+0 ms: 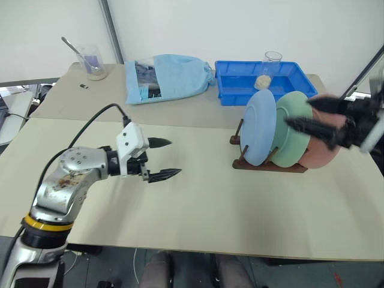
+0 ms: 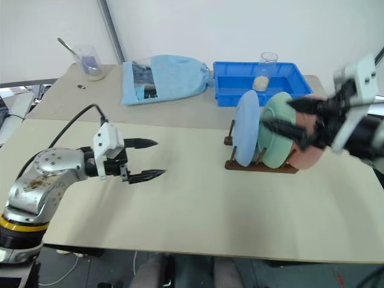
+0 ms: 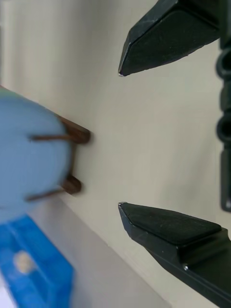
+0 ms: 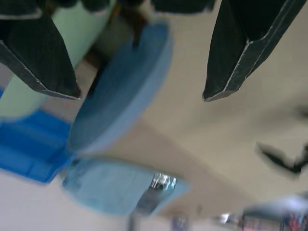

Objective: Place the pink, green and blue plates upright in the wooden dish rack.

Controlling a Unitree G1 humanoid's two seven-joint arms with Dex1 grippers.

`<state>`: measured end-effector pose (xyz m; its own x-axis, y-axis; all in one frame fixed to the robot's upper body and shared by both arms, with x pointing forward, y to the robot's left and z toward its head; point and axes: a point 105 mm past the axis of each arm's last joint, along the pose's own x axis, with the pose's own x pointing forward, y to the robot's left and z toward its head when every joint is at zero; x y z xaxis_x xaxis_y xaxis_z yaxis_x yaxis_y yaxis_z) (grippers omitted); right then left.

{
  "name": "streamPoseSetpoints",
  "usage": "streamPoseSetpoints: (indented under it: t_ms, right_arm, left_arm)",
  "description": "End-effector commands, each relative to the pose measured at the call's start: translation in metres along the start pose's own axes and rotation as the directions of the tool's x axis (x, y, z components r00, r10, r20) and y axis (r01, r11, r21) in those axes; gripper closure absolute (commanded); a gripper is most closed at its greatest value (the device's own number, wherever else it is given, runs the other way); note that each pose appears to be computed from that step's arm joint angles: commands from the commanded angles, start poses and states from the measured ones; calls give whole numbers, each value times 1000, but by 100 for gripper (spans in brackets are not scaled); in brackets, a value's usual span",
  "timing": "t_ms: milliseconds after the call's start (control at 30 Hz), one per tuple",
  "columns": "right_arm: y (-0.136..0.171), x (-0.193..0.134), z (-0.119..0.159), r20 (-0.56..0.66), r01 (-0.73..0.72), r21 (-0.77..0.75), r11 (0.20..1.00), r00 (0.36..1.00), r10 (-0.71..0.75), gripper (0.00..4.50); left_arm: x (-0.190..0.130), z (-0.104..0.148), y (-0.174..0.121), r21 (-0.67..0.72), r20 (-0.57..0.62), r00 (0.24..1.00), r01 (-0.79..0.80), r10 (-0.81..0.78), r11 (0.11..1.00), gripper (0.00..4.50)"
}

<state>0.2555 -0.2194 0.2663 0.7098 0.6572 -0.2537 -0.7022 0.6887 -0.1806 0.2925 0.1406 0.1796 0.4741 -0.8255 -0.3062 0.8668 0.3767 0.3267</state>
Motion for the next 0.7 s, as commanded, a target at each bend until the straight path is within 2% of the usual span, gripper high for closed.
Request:
streamPoseSetpoints:
  t_ms: [33, 133, 233, 333, 700]
  right_arm:
    - [7, -34, 1, -33, -23, -154, 988, 999, 18, 2]
    - [9, -52, -23, -114, -27, -151, 988, 993, 10, 2]
    - [4, -61, -56, -214, -22, -160, 987, 977, -13, 2]
    - [-1, -65, -77, -269, -26, -182, 983, 963, -25, 2]
    - [-16, -60, -93, -282, -17, -218, 976, 958, -46, 2]
  left_arm:
    - [-17, -7, -2, 82, -88, 995, -37, 44, 996, 0]
    - [-26, -18, -4, 68, -136, 988, -64, 73, 996, 0]
    - [-30, -20, -8, 62, -135, 987, -78, 86, 995, 0]
    - [-32, -19, -9, 58, -134, 986, -87, 94, 995, 0]
    - [-36, -22, -9, 16, -139, 986, -95, 96, 995, 0]
